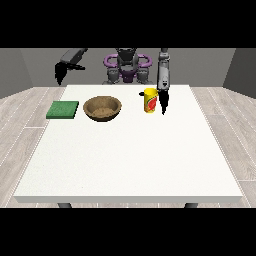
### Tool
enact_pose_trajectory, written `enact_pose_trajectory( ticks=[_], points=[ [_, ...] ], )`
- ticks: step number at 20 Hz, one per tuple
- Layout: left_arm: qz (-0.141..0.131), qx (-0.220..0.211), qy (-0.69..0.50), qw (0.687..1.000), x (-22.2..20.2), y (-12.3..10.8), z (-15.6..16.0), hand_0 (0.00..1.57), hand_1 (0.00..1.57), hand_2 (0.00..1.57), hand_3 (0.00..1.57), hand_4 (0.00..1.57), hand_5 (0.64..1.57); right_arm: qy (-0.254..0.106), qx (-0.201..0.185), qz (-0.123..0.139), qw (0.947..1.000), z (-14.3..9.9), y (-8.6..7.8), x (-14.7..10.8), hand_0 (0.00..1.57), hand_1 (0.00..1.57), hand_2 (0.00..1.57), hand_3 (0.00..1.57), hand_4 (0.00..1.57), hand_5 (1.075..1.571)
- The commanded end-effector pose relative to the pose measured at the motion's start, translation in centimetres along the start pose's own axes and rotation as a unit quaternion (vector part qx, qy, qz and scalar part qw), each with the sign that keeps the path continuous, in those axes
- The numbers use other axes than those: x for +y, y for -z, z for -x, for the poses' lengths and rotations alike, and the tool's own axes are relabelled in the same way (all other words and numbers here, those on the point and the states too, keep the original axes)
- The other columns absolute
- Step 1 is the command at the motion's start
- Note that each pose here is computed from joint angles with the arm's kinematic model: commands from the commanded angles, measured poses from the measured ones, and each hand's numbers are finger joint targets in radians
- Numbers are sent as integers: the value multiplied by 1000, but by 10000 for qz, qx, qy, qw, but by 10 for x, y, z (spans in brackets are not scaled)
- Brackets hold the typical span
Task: Pick the cup and pour the ball into the bowl, then pick the bowl and place it on the pad
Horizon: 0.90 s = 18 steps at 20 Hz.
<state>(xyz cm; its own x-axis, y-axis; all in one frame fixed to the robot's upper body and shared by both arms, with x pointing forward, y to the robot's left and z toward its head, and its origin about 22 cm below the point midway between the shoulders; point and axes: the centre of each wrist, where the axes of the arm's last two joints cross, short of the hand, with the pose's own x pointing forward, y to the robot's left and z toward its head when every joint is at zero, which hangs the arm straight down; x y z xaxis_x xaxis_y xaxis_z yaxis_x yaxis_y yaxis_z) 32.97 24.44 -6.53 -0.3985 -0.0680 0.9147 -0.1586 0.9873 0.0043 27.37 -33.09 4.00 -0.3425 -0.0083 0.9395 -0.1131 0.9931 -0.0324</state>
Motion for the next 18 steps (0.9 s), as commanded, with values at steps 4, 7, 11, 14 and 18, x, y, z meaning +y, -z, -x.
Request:
enact_pose_trajectory(
  ticks=[4, 7, 11, 14, 18],
  points=[
    [6, -19, 0, 10000, -12, 8, 12, 0, 0, 0, 0, 0, 1526, -142, -167, 2, 9998, -9, 18, 1, 0, 0, 0, 0, 0, 1571],
    [-359, -161, -3, 9992, -9, 11, 14, 0, 0, 0, 0, 763, 1320, -78, -295, -182, 9994, -14, 12, 1, 0, 0, 0, 0, 0, 1571],
    [-57, -405, 1466, 9884, -21, -8, 16, 1299, 1299, 1571, 1571, 1428, 1255, -36, -308, -27, 9995, -6, 15, -18, 0, 0, 0, 0, 0, 1570],
    [-115, -216, 1656, 9859, -31, -12, 19, 1323, 1323, 1571, 1571, 1477, 1250, -107, -212, -221, 9995, -20, 22, -14, 0, 0, 0, 0, 0, 1570],
    [198, 47, 1777, 9839, -16, -35, 28, 1316, 1316, 1571, 1571, 1496, 1256, -106, 284, 50, 9995, -10, -1, -42, 0, 0, 0, 0, 0, 1570]
  ],
)
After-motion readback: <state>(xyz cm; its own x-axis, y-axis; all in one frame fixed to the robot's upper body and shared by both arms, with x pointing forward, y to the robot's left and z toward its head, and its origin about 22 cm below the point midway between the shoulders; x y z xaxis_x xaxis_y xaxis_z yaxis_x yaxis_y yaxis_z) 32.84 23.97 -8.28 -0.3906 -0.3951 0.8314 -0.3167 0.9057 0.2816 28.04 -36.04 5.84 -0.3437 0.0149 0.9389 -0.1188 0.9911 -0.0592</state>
